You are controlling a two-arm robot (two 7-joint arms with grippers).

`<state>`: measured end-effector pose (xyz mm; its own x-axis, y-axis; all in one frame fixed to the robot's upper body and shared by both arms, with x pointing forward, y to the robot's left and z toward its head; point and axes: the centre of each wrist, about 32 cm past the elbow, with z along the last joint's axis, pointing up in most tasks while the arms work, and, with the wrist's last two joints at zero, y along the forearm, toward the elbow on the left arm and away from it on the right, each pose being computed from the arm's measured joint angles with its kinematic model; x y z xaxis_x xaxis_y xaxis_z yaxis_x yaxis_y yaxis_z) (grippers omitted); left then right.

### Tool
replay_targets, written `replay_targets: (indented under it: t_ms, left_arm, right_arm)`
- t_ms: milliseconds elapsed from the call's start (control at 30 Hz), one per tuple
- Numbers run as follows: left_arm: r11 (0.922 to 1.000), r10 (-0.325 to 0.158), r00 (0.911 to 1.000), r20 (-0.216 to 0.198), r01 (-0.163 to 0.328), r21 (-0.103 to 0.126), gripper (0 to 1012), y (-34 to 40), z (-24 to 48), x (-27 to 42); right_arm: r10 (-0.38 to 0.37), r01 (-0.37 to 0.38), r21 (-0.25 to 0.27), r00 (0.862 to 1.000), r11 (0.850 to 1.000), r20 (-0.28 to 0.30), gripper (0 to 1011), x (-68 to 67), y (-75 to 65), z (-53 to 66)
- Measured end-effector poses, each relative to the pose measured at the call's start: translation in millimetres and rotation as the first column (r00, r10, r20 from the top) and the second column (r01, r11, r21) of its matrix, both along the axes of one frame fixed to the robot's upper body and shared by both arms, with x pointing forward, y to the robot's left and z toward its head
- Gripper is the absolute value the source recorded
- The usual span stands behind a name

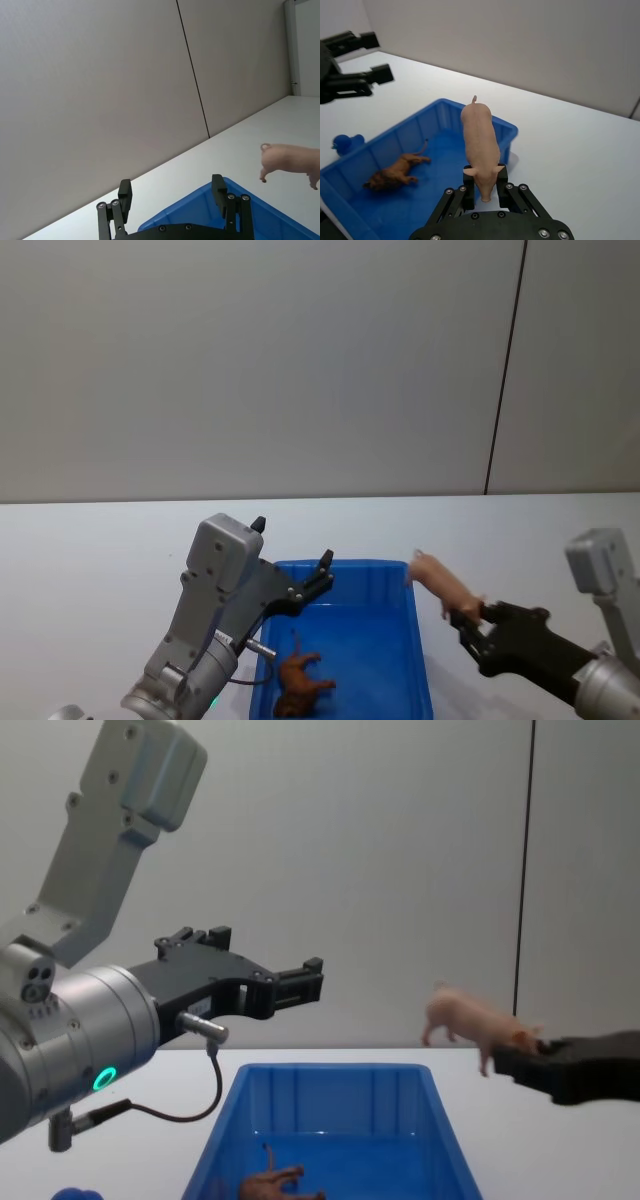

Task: Pick up the two dolls from the table and place them into the box.

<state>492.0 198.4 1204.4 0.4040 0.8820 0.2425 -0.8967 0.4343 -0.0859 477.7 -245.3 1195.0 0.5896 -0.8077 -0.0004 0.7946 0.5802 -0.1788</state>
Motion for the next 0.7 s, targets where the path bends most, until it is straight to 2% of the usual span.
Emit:
replay_targets:
  t_ms: [167, 400, 533, 700]
  left_arm:
    - [1.0, 0.0, 1.0, 0.0, 0.0, 0.0, 1003, 0.0, 0.0, 0.0]
    - [1.0, 0.0, 1.0, 0.0, 0.0, 0.0, 1003, 0.0, 0.0, 0.0]
    - [1.0, 0.0, 1.0, 0.0, 0.0, 0.0, 1003, 0.0, 0.0, 0.0]
    - [1.0, 0.0, 1.0, 0.0, 0.0, 0.0, 1003, 0.0, 0.0, 0.0]
  right_arm:
    - [0.078, -0.078, 0.01, 0.997, 0.997, -0.006, 242, 9.2, 13.5, 10.0]
    - [0.138, -0.138, 0.013, 0.99, 0.99, -0.031, 242, 21.6, 30.2, 11.8]
    - [0.166, -0.165, 0.013, 0.985, 0.986, -0.044, 299, 28.7, 39.2, 11.5]
    - [0.191, -0.19, 0.014, 0.98, 0.982, -0.056, 474, 35.7, 47.9, 10.6]
